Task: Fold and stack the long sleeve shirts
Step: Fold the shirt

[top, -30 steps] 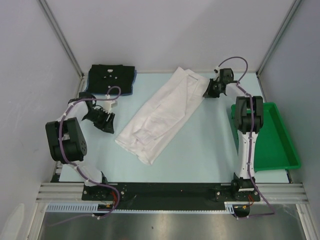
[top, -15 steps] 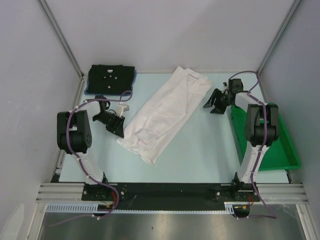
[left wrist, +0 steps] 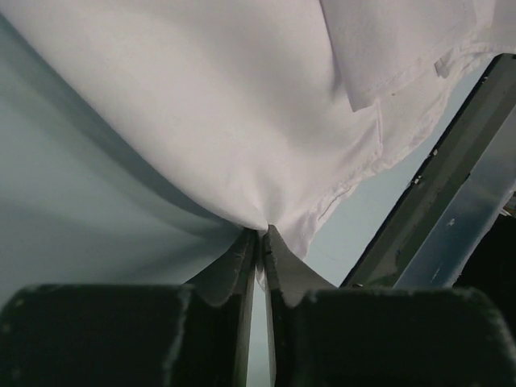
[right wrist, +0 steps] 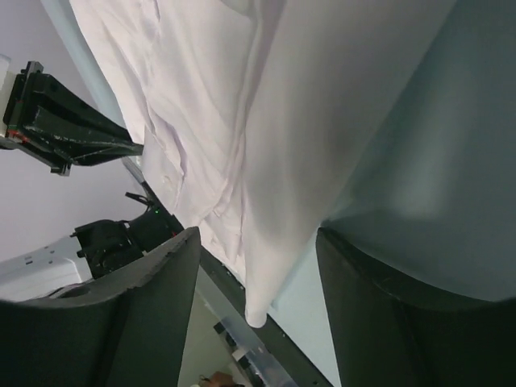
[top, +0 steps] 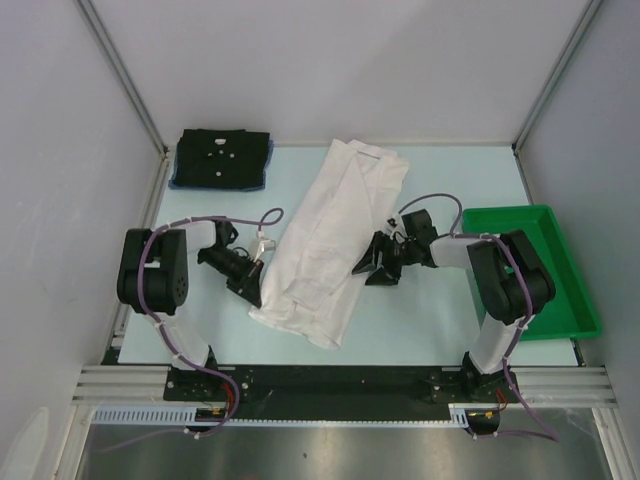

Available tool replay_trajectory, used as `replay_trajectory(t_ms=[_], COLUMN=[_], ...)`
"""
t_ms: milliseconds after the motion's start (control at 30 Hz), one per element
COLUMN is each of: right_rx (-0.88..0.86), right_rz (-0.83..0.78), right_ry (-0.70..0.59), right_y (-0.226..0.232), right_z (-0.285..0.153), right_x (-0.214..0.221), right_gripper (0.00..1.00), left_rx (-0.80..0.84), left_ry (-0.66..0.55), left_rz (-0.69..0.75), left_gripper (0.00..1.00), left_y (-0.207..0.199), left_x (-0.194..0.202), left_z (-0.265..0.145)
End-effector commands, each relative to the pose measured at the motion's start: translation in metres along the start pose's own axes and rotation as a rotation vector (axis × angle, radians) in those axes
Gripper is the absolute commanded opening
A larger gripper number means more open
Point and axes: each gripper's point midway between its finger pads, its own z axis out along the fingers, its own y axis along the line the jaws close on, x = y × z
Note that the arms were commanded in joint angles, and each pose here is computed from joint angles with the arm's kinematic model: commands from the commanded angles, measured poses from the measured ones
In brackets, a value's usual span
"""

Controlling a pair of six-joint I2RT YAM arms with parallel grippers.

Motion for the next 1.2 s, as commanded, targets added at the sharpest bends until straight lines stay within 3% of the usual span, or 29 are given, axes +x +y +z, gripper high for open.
replay_trajectory(t_ms=[0, 33, 133, 367, 500, 600, 633, 733, 867, 1000, 1033, 1100, 1167], right_rx=[-0.010, 0.029, 0.106, 0.266, 0.334, 0.347, 0.343, 0.289, 0.191, 0.107, 0.088, 0.065, 0.053], right_rz=[0.041, 0.077, 0.048, 0.013, -0.026, -0.041, -0.041, -0.073, -0.200, -0.477, -0.651, -0.879, -1.192], right_ry=[0.031, 0.063, 0.089, 0.096, 0.111, 0.131, 0.133, 0.119, 0.093, 0.057, 0.011, -0.021, -0.038], right_y=[-0.009, -0.020, -0.041, -0.097, -0.114, -0.122, -0.122, -0.108, -0.072, -0.029, -0.013, 0.002, 0.008], right_z=[0.012, 0.013, 0.002, -0.045, -0.059, -0.065, -0.067, -0.073, -0.095, -0.131, -0.145, -0.154, -0.156], right_x=[0.007, 0.013, 0.016, -0.005, -0.006, 0.000, 0.000, -0.005, -0.017, -0.019, -0.020, -0.015, 0.006], right_gripper=[0.57, 0.36, 0.00, 0.00, 0.00, 0.05, 0.19, 0.44, 0.59, 0.62, 0.63, 0.65, 0.67], left_rx=[-0.026, -0.025, -0.018, 0.017, 0.067, 0.100, 0.103, 0.145, 0.227, 0.215, 0.190, 0.090, -0.003], left_ry=[0.001, -0.002, -0.001, 0.133, 0.195, 0.212, 0.209, 0.189, 0.153, 0.083, 0.053, -0.070, -0.141], left_rz=[0.055, 0.061, 0.107, 0.288, 0.367, 0.381, 0.382, 0.377, 0.420, 0.573, 0.619, 0.761, 0.893], left_gripper=[0.20, 0.22, 0.22, 0.11, 0.10, 0.13, 0.15, 0.31, 0.46, 0.50, 0.51, 0.61, 0.76], left_y=[0.000, -0.001, -0.008, -0.039, -0.060, -0.071, -0.074, -0.086, -0.117, -0.129, -0.127, -0.122, -0.113], left_x=[0.007, 0.006, 0.009, 0.017, 0.016, 0.010, 0.005, -0.005, -0.012, -0.016, -0.018, -0.032, -0.042], left_z=[-0.001, -0.001, 0.001, 0.034, 0.053, 0.062, 0.063, 0.061, 0.040, 0.010, 0.005, -0.017, -0.024])
